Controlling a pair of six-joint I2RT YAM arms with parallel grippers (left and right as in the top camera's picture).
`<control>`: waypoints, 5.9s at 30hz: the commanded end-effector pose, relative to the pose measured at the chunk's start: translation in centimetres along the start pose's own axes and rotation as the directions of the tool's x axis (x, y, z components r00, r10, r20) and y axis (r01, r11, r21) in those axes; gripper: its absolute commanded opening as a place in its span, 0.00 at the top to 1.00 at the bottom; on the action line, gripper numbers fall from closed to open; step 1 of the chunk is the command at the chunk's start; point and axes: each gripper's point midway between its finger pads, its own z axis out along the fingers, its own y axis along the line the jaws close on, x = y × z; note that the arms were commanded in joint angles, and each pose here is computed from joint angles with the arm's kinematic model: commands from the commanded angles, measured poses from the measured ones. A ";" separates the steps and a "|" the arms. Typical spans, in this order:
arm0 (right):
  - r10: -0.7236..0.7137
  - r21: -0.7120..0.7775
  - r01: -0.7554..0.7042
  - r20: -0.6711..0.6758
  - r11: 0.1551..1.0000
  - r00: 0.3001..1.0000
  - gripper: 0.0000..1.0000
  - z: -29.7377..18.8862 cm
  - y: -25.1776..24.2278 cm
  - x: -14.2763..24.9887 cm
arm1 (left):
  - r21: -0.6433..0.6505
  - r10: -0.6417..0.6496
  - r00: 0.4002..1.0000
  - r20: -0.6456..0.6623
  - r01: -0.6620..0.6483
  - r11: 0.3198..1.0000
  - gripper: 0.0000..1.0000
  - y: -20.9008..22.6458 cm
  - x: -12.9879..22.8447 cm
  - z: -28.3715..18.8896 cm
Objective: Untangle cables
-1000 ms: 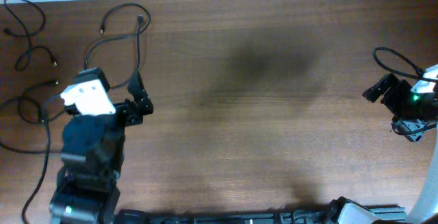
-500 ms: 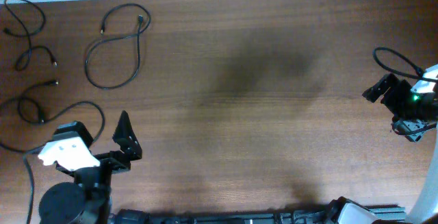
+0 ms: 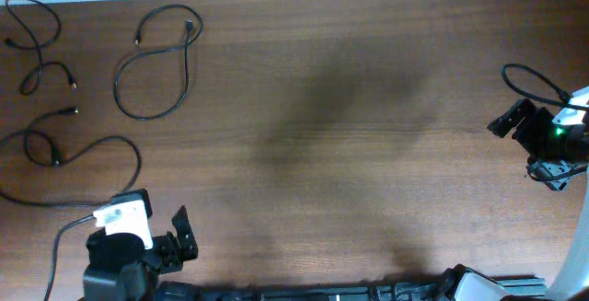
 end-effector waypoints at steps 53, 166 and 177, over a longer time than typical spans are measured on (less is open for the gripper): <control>0.006 0.005 -0.007 0.019 1.000 1.000 0.01 -0.4 0.0 -0.4 | 0.024 -0.173 0.904 0.391 0.178 0.984 0.01 3.1 0.6 -7.1; 0.006 0.005 -0.007 0.019 1.000 1.000 0.01 -0.4 0.0 -0.4 | 0.104 0.047 0.812 0.581 -0.132 0.986 0.01 -3.2 -0.1 12.3; 0.006 0.005 -0.007 0.019 1.000 1.000 0.01 -0.4 0.0 -0.4 | 0.008 0.037 0.813 0.580 -0.051 0.999 0.01 -0.1 -0.4 12.5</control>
